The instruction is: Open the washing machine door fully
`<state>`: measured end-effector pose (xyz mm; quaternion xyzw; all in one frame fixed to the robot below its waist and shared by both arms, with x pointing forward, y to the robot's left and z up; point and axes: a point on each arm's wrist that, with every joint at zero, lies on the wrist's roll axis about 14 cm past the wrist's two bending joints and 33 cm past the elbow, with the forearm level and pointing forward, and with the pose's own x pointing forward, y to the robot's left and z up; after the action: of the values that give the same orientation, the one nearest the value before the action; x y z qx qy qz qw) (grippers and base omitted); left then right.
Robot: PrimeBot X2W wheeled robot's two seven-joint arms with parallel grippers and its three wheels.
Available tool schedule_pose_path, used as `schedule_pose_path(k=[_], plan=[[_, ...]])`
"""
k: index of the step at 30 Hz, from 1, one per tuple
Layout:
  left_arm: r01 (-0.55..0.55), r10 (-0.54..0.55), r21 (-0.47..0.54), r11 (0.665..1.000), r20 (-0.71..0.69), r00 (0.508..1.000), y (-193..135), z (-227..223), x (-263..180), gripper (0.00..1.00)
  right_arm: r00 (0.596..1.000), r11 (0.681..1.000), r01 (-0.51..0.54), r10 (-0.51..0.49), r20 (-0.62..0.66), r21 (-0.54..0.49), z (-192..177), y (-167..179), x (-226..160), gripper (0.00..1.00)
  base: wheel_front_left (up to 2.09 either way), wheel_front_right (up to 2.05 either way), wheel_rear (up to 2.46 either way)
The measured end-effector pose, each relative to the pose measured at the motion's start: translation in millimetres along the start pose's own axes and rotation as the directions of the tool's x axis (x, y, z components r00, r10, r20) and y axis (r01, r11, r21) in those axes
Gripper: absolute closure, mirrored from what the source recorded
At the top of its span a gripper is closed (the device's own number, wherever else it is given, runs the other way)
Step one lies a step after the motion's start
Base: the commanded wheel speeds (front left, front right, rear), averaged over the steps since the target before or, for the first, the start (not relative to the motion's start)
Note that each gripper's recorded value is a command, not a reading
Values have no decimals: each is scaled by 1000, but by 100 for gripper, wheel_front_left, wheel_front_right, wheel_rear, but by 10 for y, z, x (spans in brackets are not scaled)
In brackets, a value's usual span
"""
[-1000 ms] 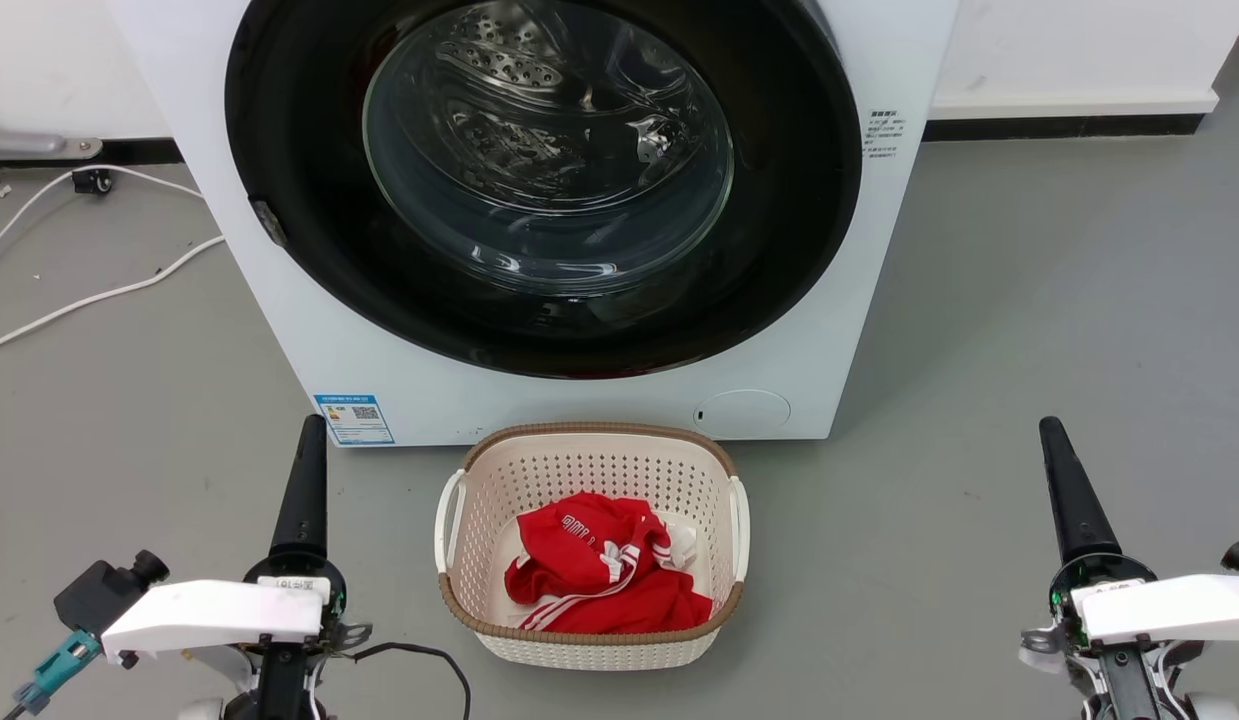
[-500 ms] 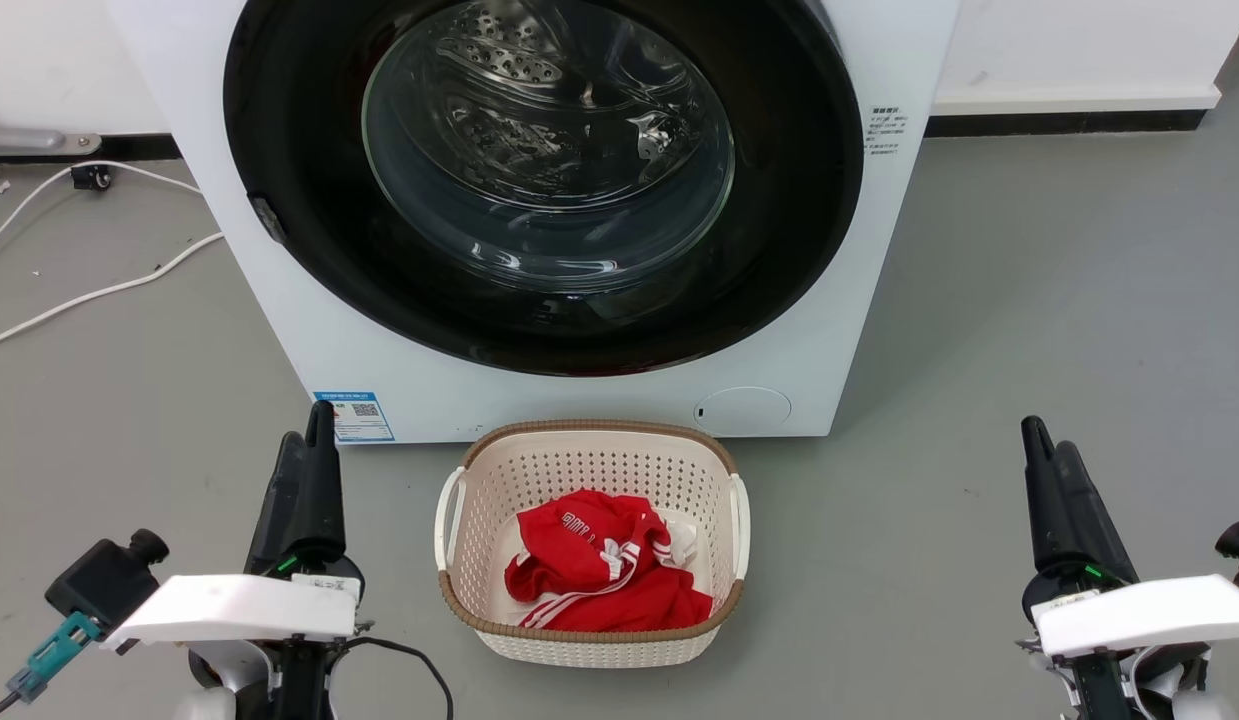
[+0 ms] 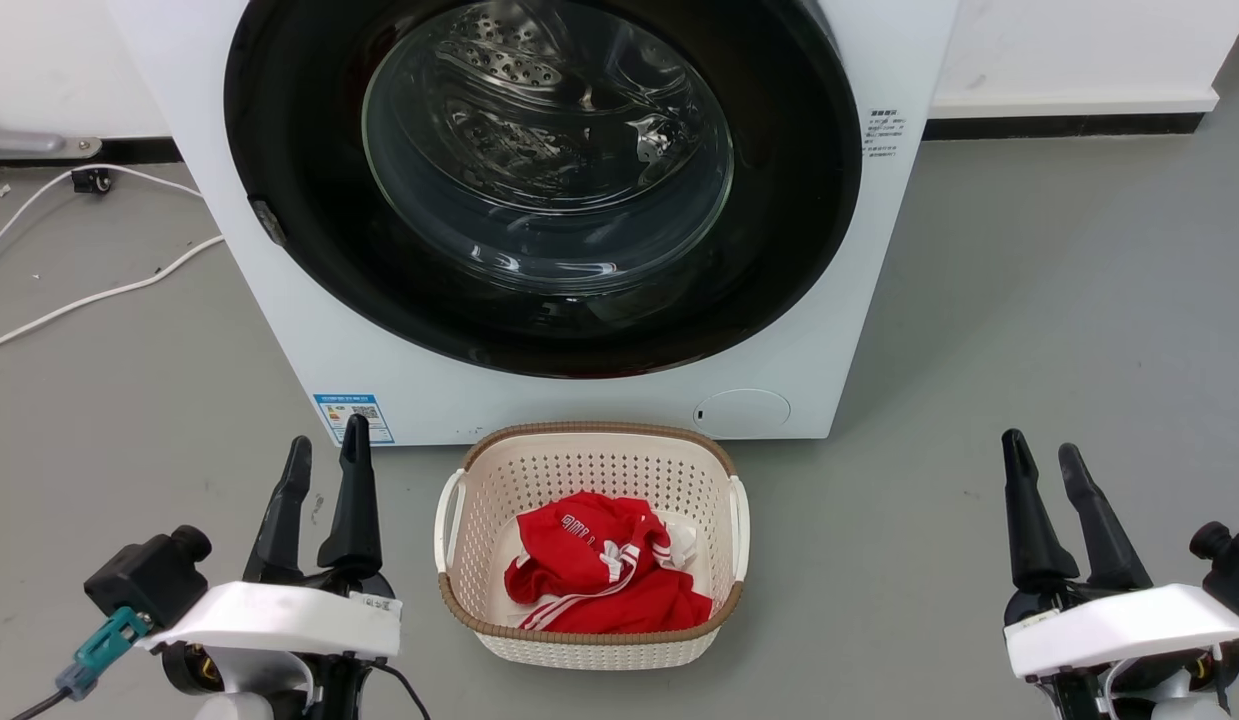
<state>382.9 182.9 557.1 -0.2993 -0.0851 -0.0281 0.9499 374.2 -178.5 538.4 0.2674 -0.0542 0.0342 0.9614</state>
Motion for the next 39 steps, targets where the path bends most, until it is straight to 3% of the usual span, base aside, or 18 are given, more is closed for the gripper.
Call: schedule_pose_path(k=[13, 26, 39], plan=[[28, -27, 199, 980, -4, 1000, -73, -30, 20, 0, 1000, 979, -26, 24, -15, -202, 14, 44, -10, 0, 0, 0, 0], [38, -36, 377, 925, -13, 999, -78, -70, 33, 0, 999, 939, -41, 36, -22, -342, 28, 67, -11, 0, 0, 0, 0], [39, -43, 484, 874, -3, 999, -82, -69, 25, 0, 998, 896, -58, 52, -26, -440, 40, 111, -17, 0, 0, 0, 0]])
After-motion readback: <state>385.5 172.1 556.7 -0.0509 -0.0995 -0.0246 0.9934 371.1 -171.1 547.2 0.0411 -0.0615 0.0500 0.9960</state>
